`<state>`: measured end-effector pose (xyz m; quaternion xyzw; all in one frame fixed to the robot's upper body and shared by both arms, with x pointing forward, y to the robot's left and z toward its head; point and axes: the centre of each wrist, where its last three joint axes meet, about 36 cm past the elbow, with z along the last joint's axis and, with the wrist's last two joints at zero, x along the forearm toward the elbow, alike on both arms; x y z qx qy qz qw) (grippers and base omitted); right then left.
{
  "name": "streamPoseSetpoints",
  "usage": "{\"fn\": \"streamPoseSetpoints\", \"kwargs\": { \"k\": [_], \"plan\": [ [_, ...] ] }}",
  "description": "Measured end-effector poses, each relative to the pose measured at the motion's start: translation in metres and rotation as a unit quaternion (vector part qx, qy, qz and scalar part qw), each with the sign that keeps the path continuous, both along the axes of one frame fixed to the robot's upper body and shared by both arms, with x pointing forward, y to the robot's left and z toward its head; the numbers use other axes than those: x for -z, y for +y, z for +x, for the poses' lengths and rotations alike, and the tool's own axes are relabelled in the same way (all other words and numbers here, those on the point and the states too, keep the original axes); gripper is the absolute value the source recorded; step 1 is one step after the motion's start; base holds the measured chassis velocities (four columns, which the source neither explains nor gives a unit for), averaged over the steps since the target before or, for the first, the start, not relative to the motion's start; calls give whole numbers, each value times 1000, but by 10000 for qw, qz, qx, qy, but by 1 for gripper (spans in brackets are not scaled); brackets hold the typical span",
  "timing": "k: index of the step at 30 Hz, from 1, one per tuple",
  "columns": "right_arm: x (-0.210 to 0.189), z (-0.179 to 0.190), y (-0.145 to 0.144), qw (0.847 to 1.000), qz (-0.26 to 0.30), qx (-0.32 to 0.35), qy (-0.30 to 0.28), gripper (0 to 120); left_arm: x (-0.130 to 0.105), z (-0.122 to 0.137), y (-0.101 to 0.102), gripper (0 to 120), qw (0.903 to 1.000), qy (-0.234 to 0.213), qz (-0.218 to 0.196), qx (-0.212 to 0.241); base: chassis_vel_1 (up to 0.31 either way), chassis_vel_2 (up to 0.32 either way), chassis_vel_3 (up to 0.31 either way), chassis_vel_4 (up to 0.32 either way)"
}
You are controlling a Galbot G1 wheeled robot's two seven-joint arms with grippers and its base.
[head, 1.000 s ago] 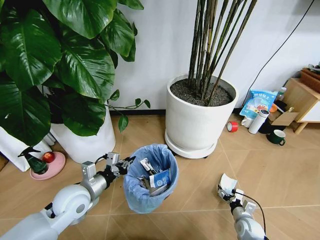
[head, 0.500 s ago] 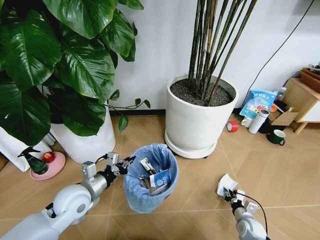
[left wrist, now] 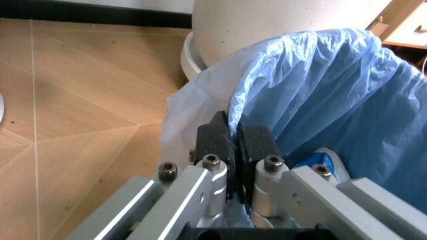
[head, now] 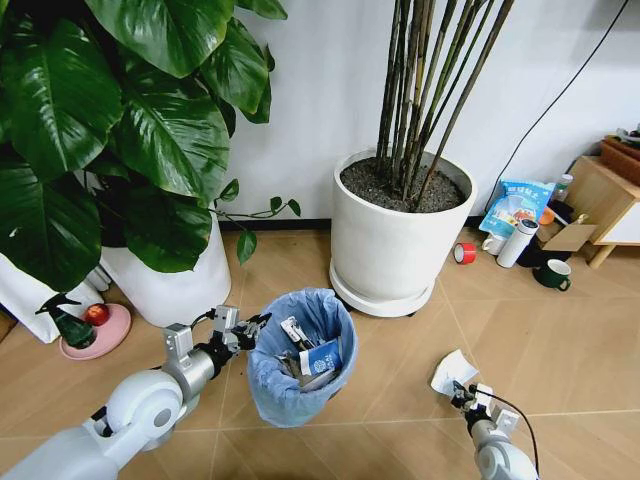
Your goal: Pick up the trash bin and place the garbage on the floor into it.
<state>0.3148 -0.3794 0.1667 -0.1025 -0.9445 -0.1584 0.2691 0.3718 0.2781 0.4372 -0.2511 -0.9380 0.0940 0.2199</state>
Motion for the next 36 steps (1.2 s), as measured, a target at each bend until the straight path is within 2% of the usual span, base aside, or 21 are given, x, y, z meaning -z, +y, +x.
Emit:
{"fn": "streamPoseSetpoints", "kwargs": {
  "k": [11, 13, 16, 17, 19, 20, 24, 25, 27, 28, 29, 30, 33, 34, 36],
  "plan": [
    [-23, -6, -7, 9989, -30, -283, -369, 0, 0, 1, -1, 0, 10000, -13, -3, 2, 0, 0, 0, 0],
    [-37, -11, -9, 9947, -23, -702, -746, 0, 1, 0, 0, 0, 10000, 3, 13, 13, 0, 0, 0, 0],
    [-61, -21, -23, 9762, -169, -1652, -1396, 0, 2, 0, 1, 0, 10000, 35, 43, 35, 0, 0, 0, 0],
    [-61, -21, -23, 9762, -169, -1652, -1396, 0, 2, 0, 1, 0, 10000, 35, 43, 35, 0, 0, 0, 0],
    [-83, -23, -34, 9497, -326, -2420, -1962, 0, 3, 2, 3, 0, 9999, 54, 73, 45, 0, 0, 0, 0],
    [-83, -23, -34, 9497, -326, -2420, -1962, 0, 3, 2, 3, 0, 9999, 54, 73, 45, 0, 0, 0, 0],
    [-124, -9, -30, 8854, -303, -3582, -2947, 0, 6, 2, 2, 0, 9999, 117, 83, 94, 0, 0, 0, 0],
    [-124, -9, -30, 8854, -303, -3582, -2947, 0, 6, 2, 2, 0, 9999, 117, 83, 94, 0, 0, 0, 0],
    [-146, 4, -18, 8456, -233, -4078, -3437, 0, 8, 1, -1, 0, 9998, 152, 48, 116, 0, 0, 0, 0],
    [-153, 8, -13, 8335, -210, -4216, -3565, 0, 9, 0, -1, 0, 9998, 159, 40, 122, 0, 0, 0, 0],
    [-153, 8, -13, 8335, -210, -4216, -3565, 0, 9, 0, -1, 0, 9998, 159, 40, 122, 0, 0, 0, 0],
    [-163, 16, -6, 8148, -154, -4412, -3758, 0, 9, 0, -2, 0, 9998, 166, 27, 131, 0, 0, 0, 0],
    [-182, 31, 8, 7806, 25, -4751, -4061, 0, 10, 0, -3, 0, 9997, 177, 20, 144, 0, 0, 0, 0],
    [-182, 31, 8, 7806, 25, -4751, -4061, 0, 10, 0, -3, 0, 9997, 177, 20, 144, 0, 0, 0, 0],
    [-189, 41, 15, 7635, 142, -4945, -4151, 0, 10, 0, -3, 0, 9997, 178, 5, 166, 0, 0, 0, 0]
  ]
}}
